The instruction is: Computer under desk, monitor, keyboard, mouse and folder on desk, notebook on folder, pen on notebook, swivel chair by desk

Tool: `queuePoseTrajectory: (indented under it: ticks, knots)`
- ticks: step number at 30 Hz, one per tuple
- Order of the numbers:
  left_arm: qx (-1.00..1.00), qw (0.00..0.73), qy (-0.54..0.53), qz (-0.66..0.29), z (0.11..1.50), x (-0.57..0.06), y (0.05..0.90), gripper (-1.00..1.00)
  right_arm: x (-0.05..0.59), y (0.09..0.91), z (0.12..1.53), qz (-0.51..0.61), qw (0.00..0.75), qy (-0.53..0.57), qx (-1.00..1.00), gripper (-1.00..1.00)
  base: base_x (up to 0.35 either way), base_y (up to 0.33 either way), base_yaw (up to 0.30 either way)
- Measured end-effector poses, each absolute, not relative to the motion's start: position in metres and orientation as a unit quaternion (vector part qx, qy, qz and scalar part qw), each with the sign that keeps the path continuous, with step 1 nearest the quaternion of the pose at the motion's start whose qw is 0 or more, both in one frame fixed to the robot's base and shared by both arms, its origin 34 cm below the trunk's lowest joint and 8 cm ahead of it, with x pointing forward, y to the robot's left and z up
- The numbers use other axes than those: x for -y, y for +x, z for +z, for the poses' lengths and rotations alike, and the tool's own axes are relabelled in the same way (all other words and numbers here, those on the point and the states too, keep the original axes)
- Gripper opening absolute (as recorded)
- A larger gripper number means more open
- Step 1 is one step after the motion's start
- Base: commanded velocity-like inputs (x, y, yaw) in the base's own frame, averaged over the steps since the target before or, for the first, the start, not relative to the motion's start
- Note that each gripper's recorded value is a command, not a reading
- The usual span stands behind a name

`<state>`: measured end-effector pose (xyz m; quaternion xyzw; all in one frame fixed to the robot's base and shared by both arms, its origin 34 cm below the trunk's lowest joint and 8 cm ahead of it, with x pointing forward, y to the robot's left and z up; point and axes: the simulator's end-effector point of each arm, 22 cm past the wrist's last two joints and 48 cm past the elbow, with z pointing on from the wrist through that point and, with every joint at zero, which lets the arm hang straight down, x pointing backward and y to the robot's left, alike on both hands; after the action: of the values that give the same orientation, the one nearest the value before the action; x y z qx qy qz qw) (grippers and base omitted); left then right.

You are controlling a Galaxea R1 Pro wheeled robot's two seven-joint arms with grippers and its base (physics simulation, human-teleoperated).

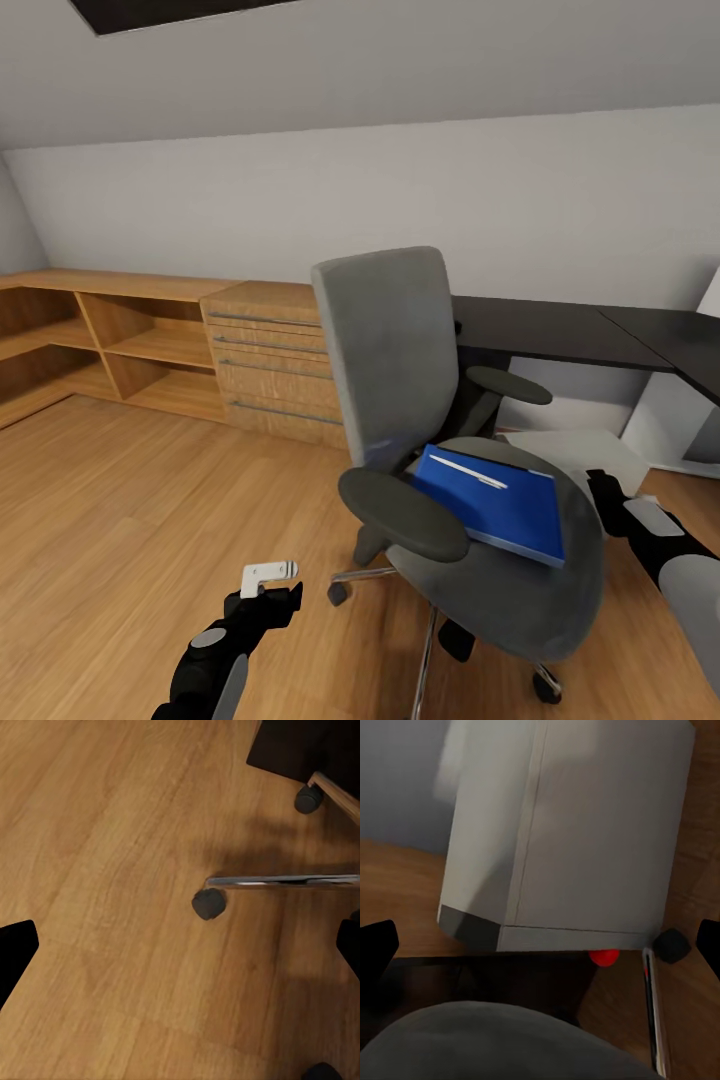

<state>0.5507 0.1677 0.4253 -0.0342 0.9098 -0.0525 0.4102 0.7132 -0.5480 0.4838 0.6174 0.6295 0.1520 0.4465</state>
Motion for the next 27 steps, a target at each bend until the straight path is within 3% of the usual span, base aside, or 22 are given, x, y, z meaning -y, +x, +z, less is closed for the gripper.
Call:
queuePoseTrajectory:
  ticks: [13,27]
  knots:
    - [-0.91,0.41,-0.035,-0.051,0.425,-0.169,0.551,1.0,0.547,0.714,0.486,0.152,0.448,0.616,-0.63,1.0,0.0,0.0,0.015]
    - [-0.91,0.41,-0.048,-0.045,0.424,-0.182,0.551,1.0,0.546,0.715,0.486,0.153,0.448,0.615,-0.631,1.0,0.0,0.0,0.248]
